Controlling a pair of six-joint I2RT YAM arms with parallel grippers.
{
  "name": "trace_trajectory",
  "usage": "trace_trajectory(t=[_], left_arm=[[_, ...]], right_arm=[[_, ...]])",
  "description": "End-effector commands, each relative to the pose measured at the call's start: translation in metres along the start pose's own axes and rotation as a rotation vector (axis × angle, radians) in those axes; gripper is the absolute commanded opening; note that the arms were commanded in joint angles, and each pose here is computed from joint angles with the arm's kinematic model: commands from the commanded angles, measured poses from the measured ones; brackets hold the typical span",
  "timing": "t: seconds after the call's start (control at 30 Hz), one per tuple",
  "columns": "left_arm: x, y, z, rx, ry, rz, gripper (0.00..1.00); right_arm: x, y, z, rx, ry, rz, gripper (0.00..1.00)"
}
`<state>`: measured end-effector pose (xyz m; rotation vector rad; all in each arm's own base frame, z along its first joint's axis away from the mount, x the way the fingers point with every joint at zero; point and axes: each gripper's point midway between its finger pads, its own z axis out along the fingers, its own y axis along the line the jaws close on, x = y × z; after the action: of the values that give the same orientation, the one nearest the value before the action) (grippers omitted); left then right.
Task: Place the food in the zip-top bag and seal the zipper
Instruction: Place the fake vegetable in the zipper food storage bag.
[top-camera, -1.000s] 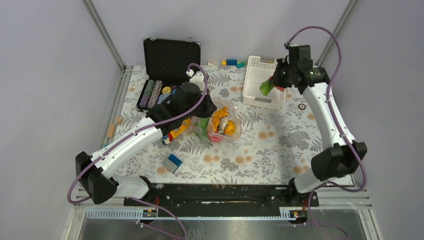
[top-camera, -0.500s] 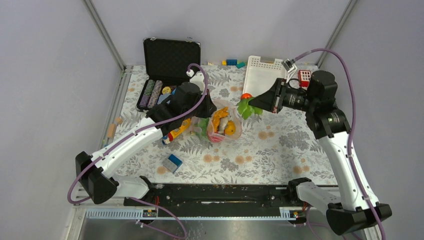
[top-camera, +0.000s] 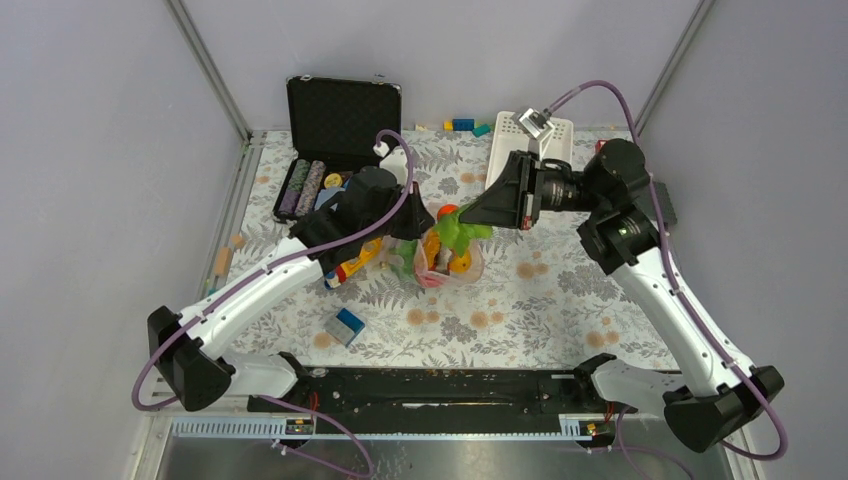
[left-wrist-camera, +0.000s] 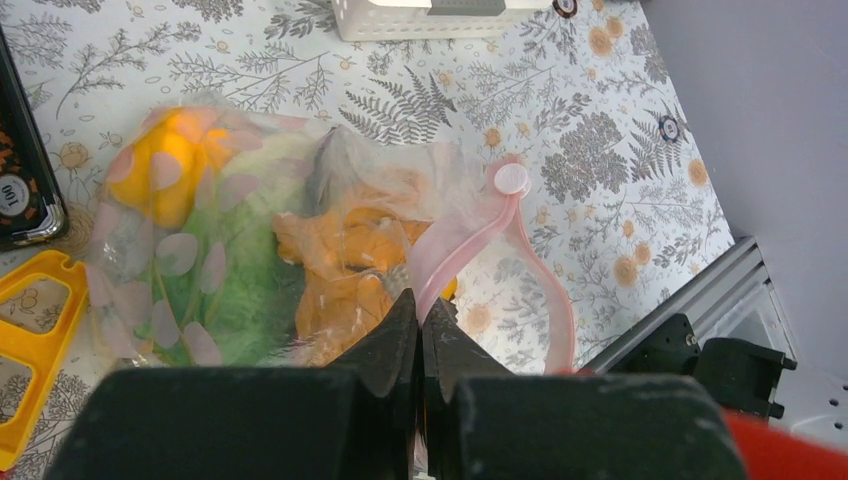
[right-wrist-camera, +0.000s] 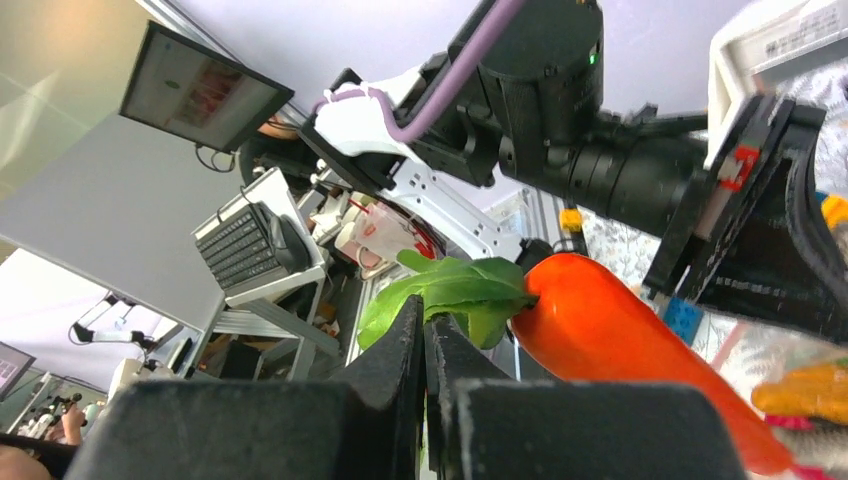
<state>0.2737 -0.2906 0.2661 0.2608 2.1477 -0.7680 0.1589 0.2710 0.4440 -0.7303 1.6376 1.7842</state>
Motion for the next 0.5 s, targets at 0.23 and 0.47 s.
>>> trace_trajectory(t=[0.23,0.47], left_arm=[[-0.014,-0.029,-0.035,0.169,-0.074,-0.022,0.0],[-0.014,-0.029,-0.037,0.163,-0.074,-0.045,0.0]], right_arm=[[-0.023,0.021,0.02,-0.186,-0.034,-0.087,0.0],[-0.018,0.029,0.021,-0.281,-0.025,-0.056,0.0]])
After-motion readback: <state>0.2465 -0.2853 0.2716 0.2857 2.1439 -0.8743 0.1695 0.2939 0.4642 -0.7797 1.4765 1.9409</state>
